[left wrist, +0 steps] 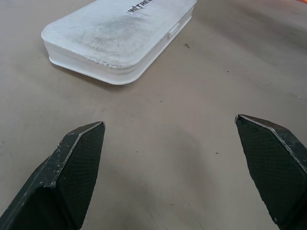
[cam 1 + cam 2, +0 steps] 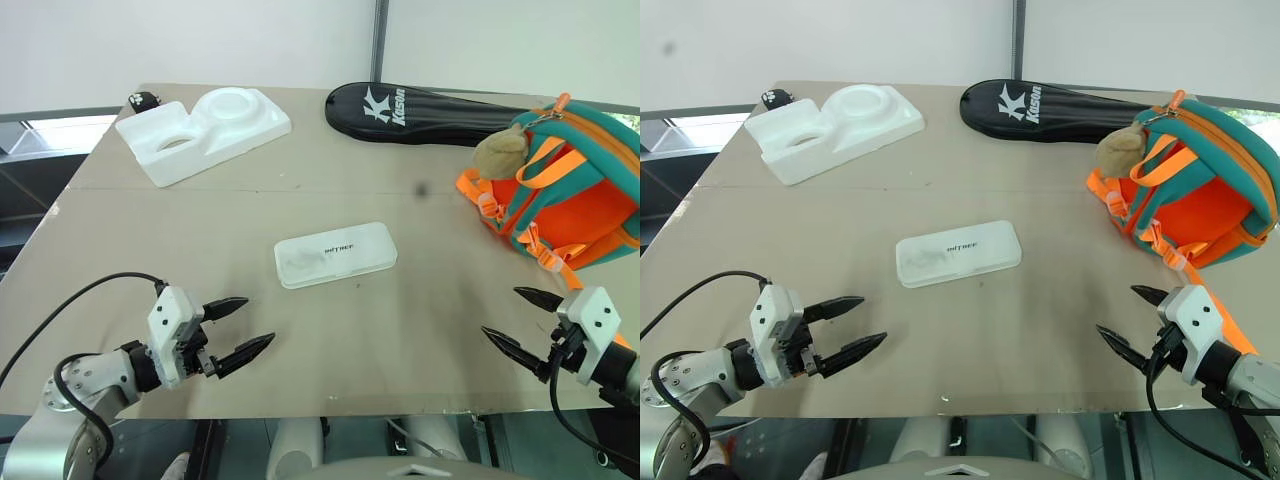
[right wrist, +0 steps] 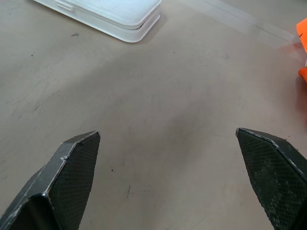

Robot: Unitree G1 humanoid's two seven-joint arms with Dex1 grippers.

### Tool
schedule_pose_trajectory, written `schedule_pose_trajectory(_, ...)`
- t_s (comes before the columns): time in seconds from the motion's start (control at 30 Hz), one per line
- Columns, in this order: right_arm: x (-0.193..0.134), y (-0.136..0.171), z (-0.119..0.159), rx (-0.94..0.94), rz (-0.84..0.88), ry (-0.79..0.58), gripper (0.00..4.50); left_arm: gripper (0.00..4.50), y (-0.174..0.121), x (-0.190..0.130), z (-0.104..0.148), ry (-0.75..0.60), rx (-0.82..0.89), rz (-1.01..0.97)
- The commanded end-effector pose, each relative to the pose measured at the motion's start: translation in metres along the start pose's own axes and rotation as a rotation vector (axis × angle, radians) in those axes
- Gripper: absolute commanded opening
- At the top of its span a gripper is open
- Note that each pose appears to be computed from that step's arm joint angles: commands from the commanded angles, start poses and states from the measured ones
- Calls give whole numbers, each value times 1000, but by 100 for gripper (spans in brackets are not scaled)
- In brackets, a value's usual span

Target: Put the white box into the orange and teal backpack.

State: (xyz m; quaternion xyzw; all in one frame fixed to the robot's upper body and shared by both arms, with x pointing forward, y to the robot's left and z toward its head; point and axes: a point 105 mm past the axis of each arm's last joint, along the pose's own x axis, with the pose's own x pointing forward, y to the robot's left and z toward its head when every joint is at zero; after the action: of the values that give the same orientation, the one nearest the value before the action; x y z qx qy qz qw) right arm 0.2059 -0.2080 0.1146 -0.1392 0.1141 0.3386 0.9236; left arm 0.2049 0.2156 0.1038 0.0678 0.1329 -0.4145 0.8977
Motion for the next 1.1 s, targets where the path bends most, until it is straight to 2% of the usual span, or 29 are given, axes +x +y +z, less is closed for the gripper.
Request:
schedule_pose_trajectory(0.03, 7, 1, 15, 0, 1, -72, 450, 446, 6, -1, 14, -50, 0, 49)
schedule_pose_trajectory(0.1, 17, 0, 28, 15, -14, -144, 450, 446, 14, 0, 21, -95, -41, 114)
schedule_pose_trajectory(0.2, 25, 5, 36, 24, 19, -157, 450, 446, 15, 2, 28, -130, -72, 141)
schedule_pose_trajectory(0.3, 58, 11, 46, 71, 41, -160, 450, 446, 29, 10, 32, -177, -139, 278)
schedule_pose_trajectory(0.33, 70, 8, 48, 93, 28, -159, 450, 422, 33, 11, 33, -198, -167, 318)
schedule_pose_trajectory(0.4, 91, -3, 50, 115, -50, -143, 396, 373, 39, 13, 35, -214, -191, 384)
schedule_pose_trajectory(0.43, 100, -3, 54, 110, -56, -151, 338, 305, 42, 15, 35, -207, -192, 413)
schedule_pose_trajectory(0.47, 109, -3, 59, 100, -66, -161, 325, 291, 43, 17, 35, -203, -190, 436)
schedule_pose_trajectory(0.6, 146, -14, 74, 107, -179, -176, 121, 93, 50, 27, 39, -205, -204, 537)
schedule_pose_trajectory(0.67, 161, -13, 77, 73, -195, -163, 34, 4, 53, 30, 37, -188, -209, 593)
schedule_pose_trajectory(0.7, 167, -13, 77, 70, -208, -157, 6, 0, 53, 33, 38, -186, -212, 603)
schedule_pose_trajectory(0.87, 198, -15, 70, 31, -264, -91, 6, 0, 51, 50, 34, -134, -227, 647)
schedule_pose_trajectory(1.1, 208, 7, 57, 10, -107, -40, 6, 0, 48, 72, 24, -40, -205, 602)
